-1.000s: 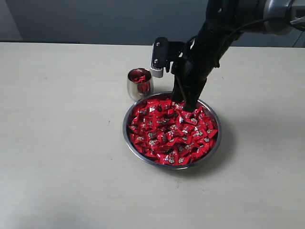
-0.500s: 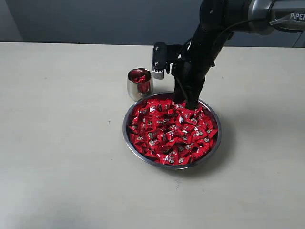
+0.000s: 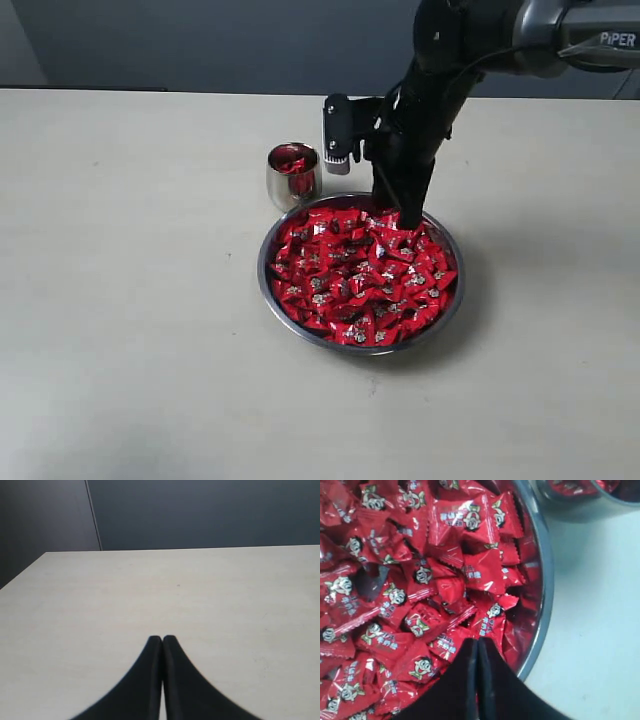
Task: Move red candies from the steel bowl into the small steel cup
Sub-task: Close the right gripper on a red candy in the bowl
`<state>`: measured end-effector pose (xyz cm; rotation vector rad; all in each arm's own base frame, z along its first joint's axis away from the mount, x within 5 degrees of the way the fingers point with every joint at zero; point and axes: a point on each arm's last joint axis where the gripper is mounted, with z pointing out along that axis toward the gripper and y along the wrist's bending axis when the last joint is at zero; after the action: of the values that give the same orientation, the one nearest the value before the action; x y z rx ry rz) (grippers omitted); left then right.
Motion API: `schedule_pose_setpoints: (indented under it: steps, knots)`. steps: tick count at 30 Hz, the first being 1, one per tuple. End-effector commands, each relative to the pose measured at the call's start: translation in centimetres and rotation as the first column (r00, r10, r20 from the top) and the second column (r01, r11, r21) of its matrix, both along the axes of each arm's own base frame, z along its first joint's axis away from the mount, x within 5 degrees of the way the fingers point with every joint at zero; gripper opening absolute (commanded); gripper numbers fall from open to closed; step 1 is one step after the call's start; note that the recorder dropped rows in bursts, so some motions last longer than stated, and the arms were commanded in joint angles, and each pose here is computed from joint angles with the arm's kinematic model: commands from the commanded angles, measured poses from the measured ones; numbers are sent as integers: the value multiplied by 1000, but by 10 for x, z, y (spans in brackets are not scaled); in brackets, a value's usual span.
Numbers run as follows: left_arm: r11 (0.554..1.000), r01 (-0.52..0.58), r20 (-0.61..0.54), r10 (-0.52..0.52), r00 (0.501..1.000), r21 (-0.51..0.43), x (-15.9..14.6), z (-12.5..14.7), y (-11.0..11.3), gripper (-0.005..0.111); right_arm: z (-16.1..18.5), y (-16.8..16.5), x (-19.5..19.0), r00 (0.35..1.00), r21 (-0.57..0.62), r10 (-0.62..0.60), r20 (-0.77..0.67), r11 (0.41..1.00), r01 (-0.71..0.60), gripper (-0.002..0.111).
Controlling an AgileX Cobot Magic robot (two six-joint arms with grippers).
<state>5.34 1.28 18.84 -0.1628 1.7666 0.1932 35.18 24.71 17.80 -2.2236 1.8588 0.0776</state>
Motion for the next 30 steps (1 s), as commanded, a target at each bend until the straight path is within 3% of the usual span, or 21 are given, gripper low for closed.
schedule_pose_setpoints:
  steps: [1,10,12,13,15,16,30]
  knots:
    - [1000,4,2,-4,1000,4,0,-1,0,0,-6,11,-6,999,-13,31,-10,999,-31,-1]
    - [1000,4,2,-4,1000,4,0,-1,0,0,-11,14,-12,999,-46,17,-45,999,-19,0]
    - [1000,4,2,-4,1000,4,0,-1,0,0,-11,12,-13,997,-69,-11,-71,998,6,14]
    - [1000,4,2,-4,1000,4,0,-1,0,0,-11,11,-13,996,-73,-44,-74,997,38,29]
    - [1000,4,2,-4,1000,4,0,-1,0,0,-11,13,-13,997,-65,-42,-62,997,38,46]
    - [1000,4,2,-4,1000,4,0,-1,0,0,-11,15,-14,997,-62,-40,-59,997,36,48]
    - [1000,4,2,-4,1000,4,0,-1,0,0,-31,23,-11,997,-54,-62,-45,997,60,47]
